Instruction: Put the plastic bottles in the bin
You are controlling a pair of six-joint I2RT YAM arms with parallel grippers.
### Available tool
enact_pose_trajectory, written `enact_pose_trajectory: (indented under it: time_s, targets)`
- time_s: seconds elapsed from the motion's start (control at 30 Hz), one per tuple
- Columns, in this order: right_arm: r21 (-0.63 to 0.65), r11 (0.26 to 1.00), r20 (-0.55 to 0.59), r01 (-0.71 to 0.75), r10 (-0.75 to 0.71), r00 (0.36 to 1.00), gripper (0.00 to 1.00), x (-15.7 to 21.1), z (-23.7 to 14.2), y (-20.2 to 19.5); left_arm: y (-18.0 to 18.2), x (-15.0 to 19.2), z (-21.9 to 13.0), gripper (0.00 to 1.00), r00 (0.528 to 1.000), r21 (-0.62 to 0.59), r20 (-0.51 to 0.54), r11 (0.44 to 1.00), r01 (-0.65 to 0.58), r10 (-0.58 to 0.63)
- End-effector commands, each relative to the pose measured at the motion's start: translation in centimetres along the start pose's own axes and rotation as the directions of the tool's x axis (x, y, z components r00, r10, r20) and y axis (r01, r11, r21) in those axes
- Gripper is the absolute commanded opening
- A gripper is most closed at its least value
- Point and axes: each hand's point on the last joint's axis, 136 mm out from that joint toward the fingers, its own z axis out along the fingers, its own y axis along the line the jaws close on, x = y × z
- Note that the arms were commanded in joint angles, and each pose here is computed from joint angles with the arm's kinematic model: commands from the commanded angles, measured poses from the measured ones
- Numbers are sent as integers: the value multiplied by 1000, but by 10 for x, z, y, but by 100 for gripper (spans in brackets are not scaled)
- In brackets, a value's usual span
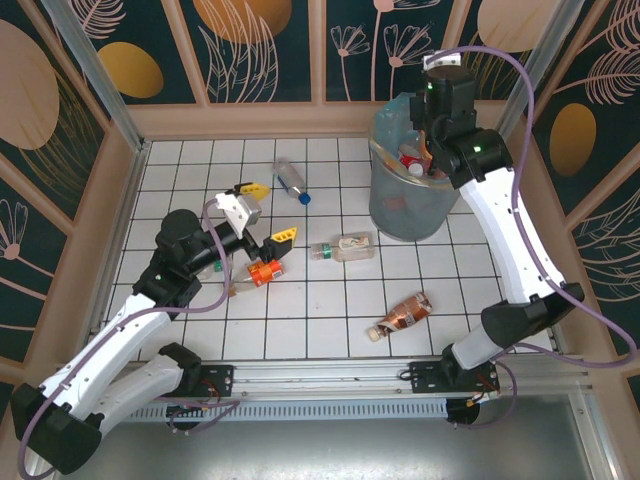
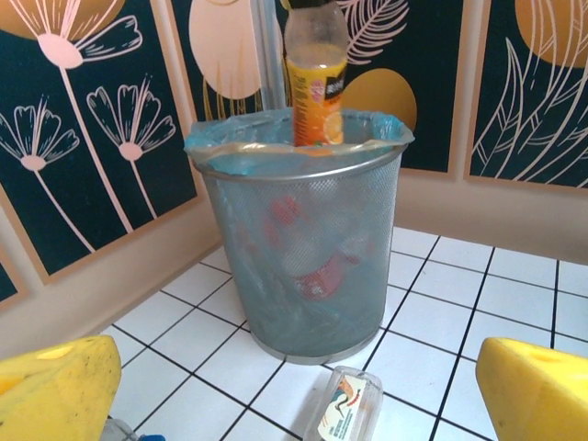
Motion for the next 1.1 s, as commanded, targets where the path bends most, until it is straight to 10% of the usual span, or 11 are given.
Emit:
enact_pose_trajectory:
  time_s: [0.0, 0.47, 1.07]
  targets:
    - [59, 998, -59, -14, 17, 998, 0, 16, -4, -20, 1, 5, -1, 99, 1000, -10, -13, 1000, -2, 2]
    - [-24, 993, -303, -120, 107, 947, 0, 140, 48, -33, 0, 18, 8, 99, 999, 17, -40, 999, 27, -27]
    - [-60, 983, -408, -173, 134, 903, 22, 199, 80, -32, 1, 29, 6, 99, 998, 4, -61, 1000, 30, -30]
